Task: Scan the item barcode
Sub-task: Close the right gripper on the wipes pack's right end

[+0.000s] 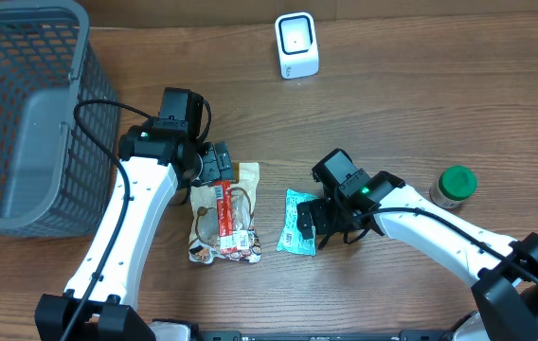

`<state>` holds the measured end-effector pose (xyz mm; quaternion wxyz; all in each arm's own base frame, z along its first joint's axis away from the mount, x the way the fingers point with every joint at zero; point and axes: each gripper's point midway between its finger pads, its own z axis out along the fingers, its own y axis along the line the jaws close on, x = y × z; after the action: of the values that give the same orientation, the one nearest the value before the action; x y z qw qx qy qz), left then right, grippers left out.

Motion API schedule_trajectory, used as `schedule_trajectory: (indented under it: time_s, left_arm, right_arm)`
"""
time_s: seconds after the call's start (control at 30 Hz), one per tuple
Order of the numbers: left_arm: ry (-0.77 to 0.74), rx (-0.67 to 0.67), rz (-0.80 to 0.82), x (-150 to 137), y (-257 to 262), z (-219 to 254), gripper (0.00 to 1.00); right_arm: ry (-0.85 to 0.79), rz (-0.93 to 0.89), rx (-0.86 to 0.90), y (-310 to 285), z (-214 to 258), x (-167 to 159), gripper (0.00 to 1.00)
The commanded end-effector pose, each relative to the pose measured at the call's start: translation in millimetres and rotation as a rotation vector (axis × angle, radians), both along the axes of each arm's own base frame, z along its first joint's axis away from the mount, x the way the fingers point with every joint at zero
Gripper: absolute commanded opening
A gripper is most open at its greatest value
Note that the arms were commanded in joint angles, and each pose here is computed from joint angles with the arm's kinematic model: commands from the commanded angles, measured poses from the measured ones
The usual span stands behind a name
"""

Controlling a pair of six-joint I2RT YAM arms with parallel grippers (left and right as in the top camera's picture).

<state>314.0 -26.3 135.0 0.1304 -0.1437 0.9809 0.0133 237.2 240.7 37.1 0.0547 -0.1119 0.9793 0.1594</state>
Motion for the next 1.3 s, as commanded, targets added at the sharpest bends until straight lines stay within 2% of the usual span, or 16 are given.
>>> schedule_trajectory:
  time_s: [0.0,0.5,0.73,0.87,1.1,1.27]
  left_arm:
    - [-0.011,-0.009,0.008,3.3,-1.7,3.2,1.00]
    - [-0.011,-0.009,0.008,3.3,-1.7,3.2,1.00]
    - [-0.011,-0.009,0.008,3.4,-1.7,3.3,1.00]
    - [-0.011,-0.009,0.008,3.3,-1.7,3.2,1.00]
    - [-0.011,-0.009,0.008,3.3,-1.7,3.2,1.00]
    - [-0.011,-0.009,0.008,3.3,-1.7,3.2,1.00]
  right_arm:
    - [-0.001,-0.003,0.003,-0.3,0.3,-0.7,1.00]
    - [-0.037,0.001,0.048,9.4,4.8,8.0,1.00]
    - [0.012,0.037,0.108,18.6,8.2,-2.1,1.00]
    - [0.043,0.084,0.186,27.8,14.6,-6.9,0.96]
    - [-0.027,0.045,0.236,25.6,23.0,21.1,0.89]
    - [-0.093,0.006,0.191,17.5,20.8,37.5,0.85]
